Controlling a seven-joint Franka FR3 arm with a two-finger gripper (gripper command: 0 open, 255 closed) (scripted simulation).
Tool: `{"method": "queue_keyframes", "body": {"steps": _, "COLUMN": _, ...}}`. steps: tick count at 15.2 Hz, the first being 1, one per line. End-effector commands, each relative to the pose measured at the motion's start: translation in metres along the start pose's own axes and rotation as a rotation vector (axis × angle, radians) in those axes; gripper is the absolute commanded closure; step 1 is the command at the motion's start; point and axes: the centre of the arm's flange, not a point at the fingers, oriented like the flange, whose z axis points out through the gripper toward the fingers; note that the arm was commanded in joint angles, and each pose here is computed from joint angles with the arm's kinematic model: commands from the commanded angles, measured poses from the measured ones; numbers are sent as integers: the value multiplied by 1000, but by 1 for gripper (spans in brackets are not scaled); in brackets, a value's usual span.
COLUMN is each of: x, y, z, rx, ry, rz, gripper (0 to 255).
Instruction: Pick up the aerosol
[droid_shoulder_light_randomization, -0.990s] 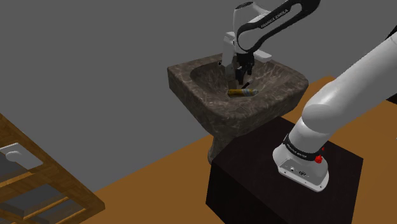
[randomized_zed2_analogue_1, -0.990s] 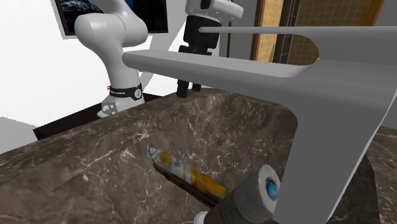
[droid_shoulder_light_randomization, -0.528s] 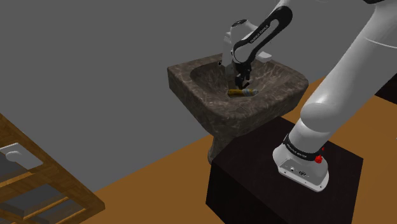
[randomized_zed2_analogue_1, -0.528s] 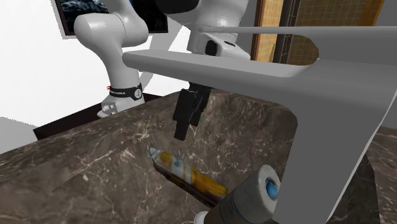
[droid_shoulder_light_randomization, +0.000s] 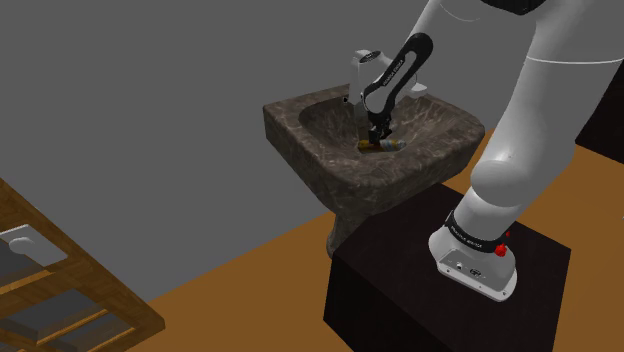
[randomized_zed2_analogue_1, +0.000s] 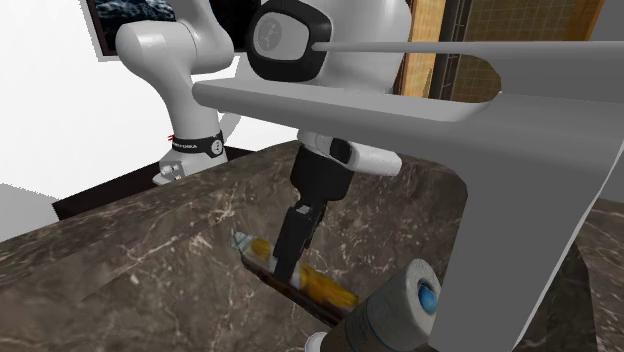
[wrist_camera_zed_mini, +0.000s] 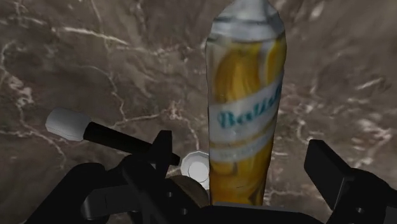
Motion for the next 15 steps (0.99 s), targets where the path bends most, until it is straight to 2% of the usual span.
{"method": "queue_keyframes", "body": {"steps": 1, "x": 4, "y": -1, "z": 12, "rx": -1, "ry": 0, "rz": -1, "gripper": 0}}
{"method": "queue_keyframes", "body": {"steps": 4, "x": 8, "y": -5, "z": 29, "rx": -1, "ry": 0, "rz": -1, "gripper": 0}}
{"method": "queue_keyframes", "body": {"steps": 6, "x": 8, "y": -5, "z": 29, "rx": -1, "ry": 0, "rz": -1, "gripper": 0}}
{"method": "queue_keyframes", "body": {"steps": 7, "x": 9, "y": -4, "z": 26, "rx": -1, "ry": 0, "rz": 0, "gripper": 255}}
{"method": "queue_keyframes", "body": {"steps": 15, "x": 11, "y": -1, "z": 22, "rx": 0, "ry": -1, "rz": 0, "gripper": 255}}
